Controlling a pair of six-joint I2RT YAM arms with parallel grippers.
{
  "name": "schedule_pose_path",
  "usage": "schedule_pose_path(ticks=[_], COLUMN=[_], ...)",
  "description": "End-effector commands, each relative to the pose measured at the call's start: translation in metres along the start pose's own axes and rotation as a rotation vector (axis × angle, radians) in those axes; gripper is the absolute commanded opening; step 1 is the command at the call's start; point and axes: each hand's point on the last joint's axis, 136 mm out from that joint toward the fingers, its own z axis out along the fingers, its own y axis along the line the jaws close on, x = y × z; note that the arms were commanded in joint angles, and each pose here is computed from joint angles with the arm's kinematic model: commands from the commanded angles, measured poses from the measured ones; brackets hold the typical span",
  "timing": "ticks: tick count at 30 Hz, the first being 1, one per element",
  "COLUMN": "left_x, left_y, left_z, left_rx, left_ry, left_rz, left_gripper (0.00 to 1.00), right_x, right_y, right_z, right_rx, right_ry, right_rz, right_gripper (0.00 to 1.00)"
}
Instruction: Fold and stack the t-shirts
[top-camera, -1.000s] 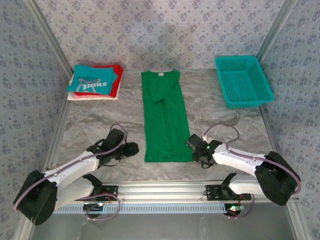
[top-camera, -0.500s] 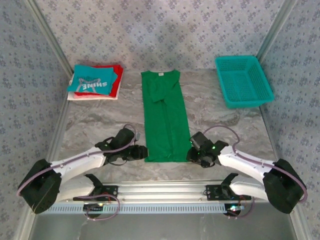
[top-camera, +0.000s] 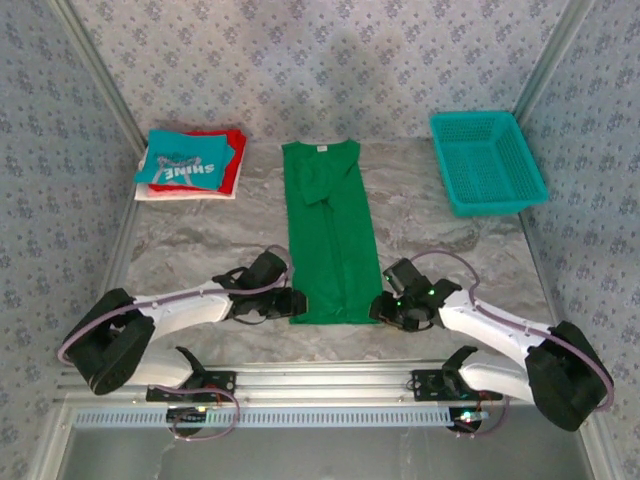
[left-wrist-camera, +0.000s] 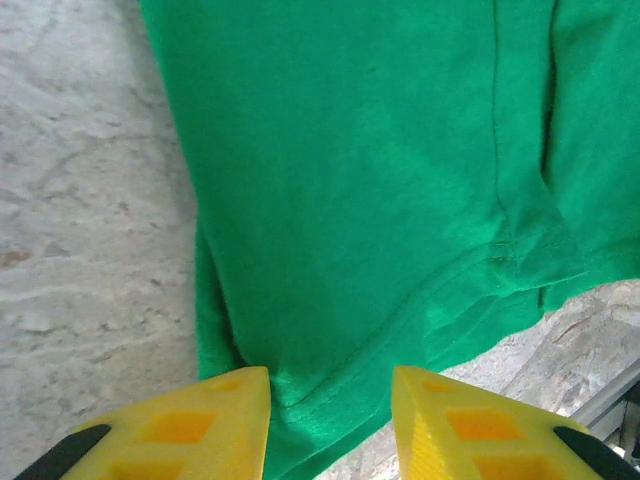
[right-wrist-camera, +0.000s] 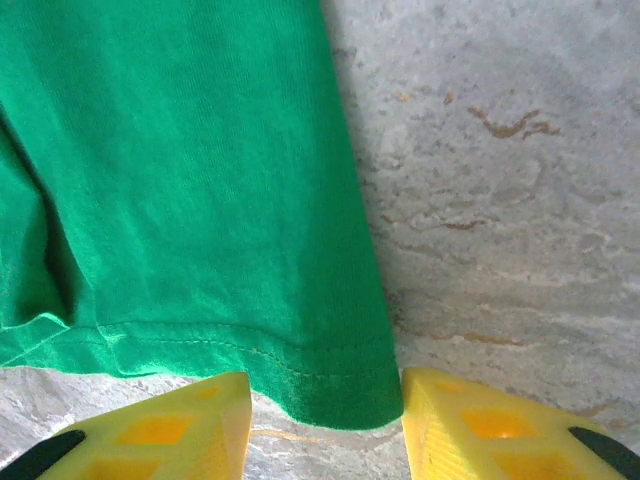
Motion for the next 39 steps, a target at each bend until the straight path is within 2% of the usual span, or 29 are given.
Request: schedule_pose_path(ticks=[1, 12, 22, 30, 33, 39], left_x=[0.000, 0.006, 0.003, 0.002, 0.003, -0.002], left_y=[-0.005, 0.017, 0.007, 0.012, 0.016, 0.018], left_z=[0.003, -0.010, 0.007, 0.014, 0.013, 0.004], left_rx=[0.006, -0.096, -0.058, -0.065, -0.077, -0.076], left_ry=[0.012, -0.014, 0.017, 0.014, 0.005, -0.031], left_rz=[-0.005, -0.039, -0.006, -0.004, -0.009, -0.021], left_gripper=[0.36, 0.37, 0.37, 0.16, 0.03, 0.00], right_x=[-0.003, -0.015, -0.032, -0.036, -0.034, -0.029], right_y=[0.004, 0.006, 0.018, 0.015, 0.010, 0.001], right_z=[-0.004, -0.020, -0.017, -0.005, -0.008, -0.002], right_rx=[-0.026, -0.035, -0.051, -0.026, -0.007, -0.011], right_ry=[-0.007, -0.055, -0.097, -0.077, -0.081, -0.044], right_rz=[-0.018, -0.019, -0.045, -0.037, -0.029, 0.008], right_gripper=[0.45, 0.45, 0.45, 0.44, 0.45, 0.45])
